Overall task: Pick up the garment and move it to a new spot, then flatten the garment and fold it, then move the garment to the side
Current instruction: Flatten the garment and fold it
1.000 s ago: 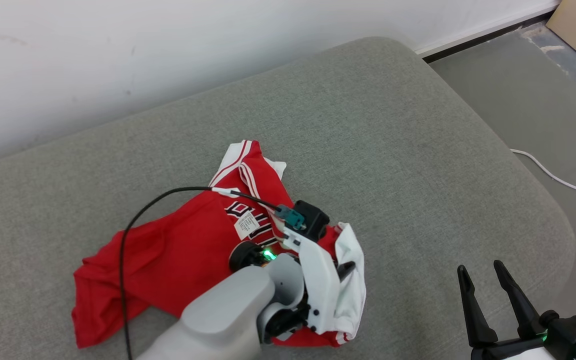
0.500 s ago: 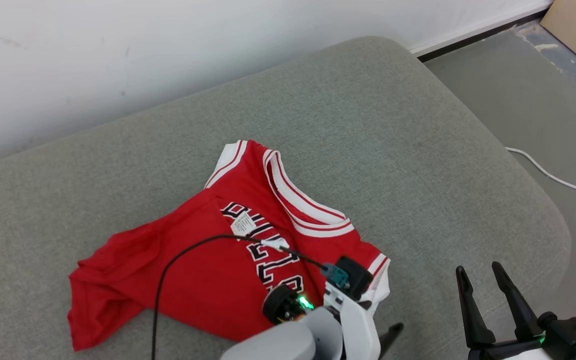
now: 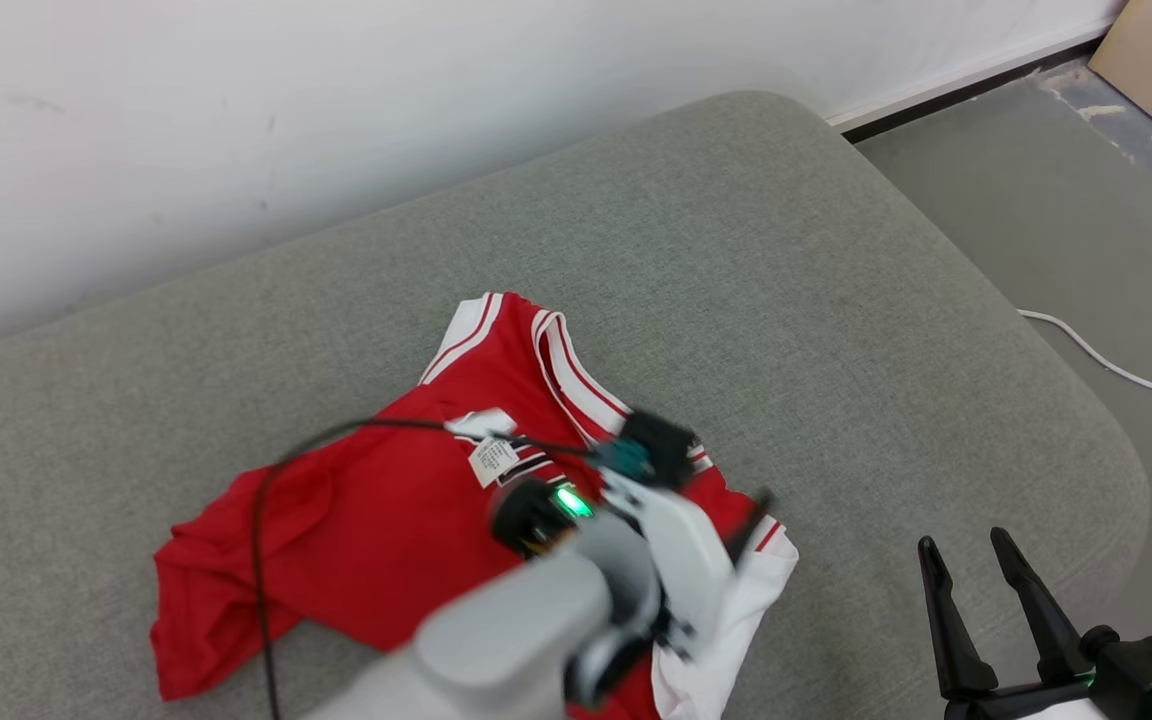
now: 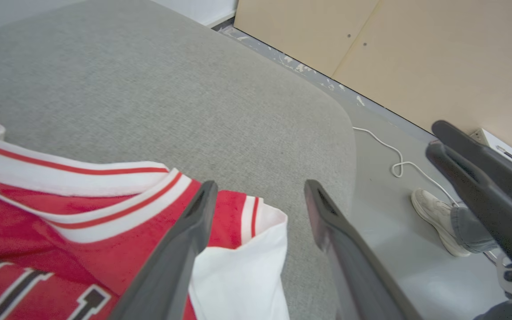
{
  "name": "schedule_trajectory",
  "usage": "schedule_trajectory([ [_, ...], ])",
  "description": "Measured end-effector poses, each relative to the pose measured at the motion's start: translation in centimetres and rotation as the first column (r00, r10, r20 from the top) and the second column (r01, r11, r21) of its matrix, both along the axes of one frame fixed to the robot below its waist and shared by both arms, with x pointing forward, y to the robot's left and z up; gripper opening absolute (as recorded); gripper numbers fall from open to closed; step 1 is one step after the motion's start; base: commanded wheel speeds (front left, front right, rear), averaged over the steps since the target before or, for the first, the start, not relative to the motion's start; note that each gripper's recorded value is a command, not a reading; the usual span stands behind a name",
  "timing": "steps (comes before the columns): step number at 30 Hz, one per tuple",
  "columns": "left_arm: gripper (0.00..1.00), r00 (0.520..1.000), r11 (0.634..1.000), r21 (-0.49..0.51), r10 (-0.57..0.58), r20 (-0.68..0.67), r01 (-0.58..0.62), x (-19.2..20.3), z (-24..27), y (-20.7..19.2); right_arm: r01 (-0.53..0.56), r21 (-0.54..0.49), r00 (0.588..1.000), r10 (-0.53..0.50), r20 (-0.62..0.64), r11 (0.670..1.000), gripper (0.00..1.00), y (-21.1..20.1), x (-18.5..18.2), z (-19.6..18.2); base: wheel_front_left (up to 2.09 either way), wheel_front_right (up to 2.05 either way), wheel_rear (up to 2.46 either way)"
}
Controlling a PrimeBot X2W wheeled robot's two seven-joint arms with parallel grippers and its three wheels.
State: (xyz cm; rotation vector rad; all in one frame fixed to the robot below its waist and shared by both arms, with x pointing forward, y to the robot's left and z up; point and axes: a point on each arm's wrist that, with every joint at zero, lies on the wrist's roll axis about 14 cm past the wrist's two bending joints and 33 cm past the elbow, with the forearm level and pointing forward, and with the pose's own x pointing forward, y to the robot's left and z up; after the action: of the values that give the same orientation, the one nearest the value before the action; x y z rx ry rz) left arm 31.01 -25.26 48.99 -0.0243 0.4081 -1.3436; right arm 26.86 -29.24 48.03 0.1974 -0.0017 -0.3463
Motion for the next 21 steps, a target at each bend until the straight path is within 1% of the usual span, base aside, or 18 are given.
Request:
schedule_trajectory([
  [2,1.00,0.993,0.996,0.002,0.094,0.071,-0.094,3.6,0.4,0.7,-0.005,-0.003,1.000,0.005,0.000,1.000,1.00,0.1,0.0,0.0,0.00,0.00,0.00],
  [3,1.00,0.975,0.985,0.025,0.168,0.143,-0.173,7.1,0.3,1.9,-0.010,-0.003,1.000,0.010,0.000,1.000,1.00,0.2,0.1,0.0,0.00,0.00,0.00],
  [4,1.00,0.963,0.977,0.048,0.198,0.181,-0.209,8.7,-0.1,2.6,-0.012,-0.004,1.000,0.012,-0.001,1.000,1.00,0.2,0.1,0.0,0.00,0.00,0.00],
  [6,1.00,0.945,0.959,0.089,0.245,0.215,-0.269,11.1,-0.8,4.0,-0.016,-0.007,1.000,0.016,-0.003,1.000,1.00,0.3,0.2,0.0,0.00,0.00,0.00],
  [8,1.00,0.933,0.943,0.123,0.274,0.232,-0.308,12.8,-1.5,5.0,-0.017,-0.010,1.000,0.017,-0.009,1.000,1.00,0.2,0.2,-0.1,0.00,0.00,0.00],
  [12,1.00,0.906,0.913,0.149,0.332,0.263,-0.379,16.1,-1.5,6.4,-0.021,-0.012,1.000,0.020,-0.022,1.000,1.00,0.3,0.4,-0.3,0.00,0.00,0.00],
  [17,1.00,0.883,0.866,0.241,0.362,0.300,-0.437,19.2,-3.2,8.2,-0.023,-0.012,0.999,0.023,-0.047,1.000,1.00,0.3,0.8,-0.9,0.00,0.00,0.00],
  [19,1.00,0.883,0.854,0.269,0.370,0.289,-0.446,20.3,-3.7,8.6,-0.023,-0.012,0.998,0.023,-0.057,1.000,1.00,0.2,1.1,-1.1,0.00,0.00,0.00],
  [21,1.00,0.893,0.844,0.306,0.378,0.246,-0.441,20.6,-4.9,9.0,-0.023,-0.014,0.997,0.022,-0.071,1.000,1.00,0.2,1.3,-1.4,0.00,0.00,0.00],
])
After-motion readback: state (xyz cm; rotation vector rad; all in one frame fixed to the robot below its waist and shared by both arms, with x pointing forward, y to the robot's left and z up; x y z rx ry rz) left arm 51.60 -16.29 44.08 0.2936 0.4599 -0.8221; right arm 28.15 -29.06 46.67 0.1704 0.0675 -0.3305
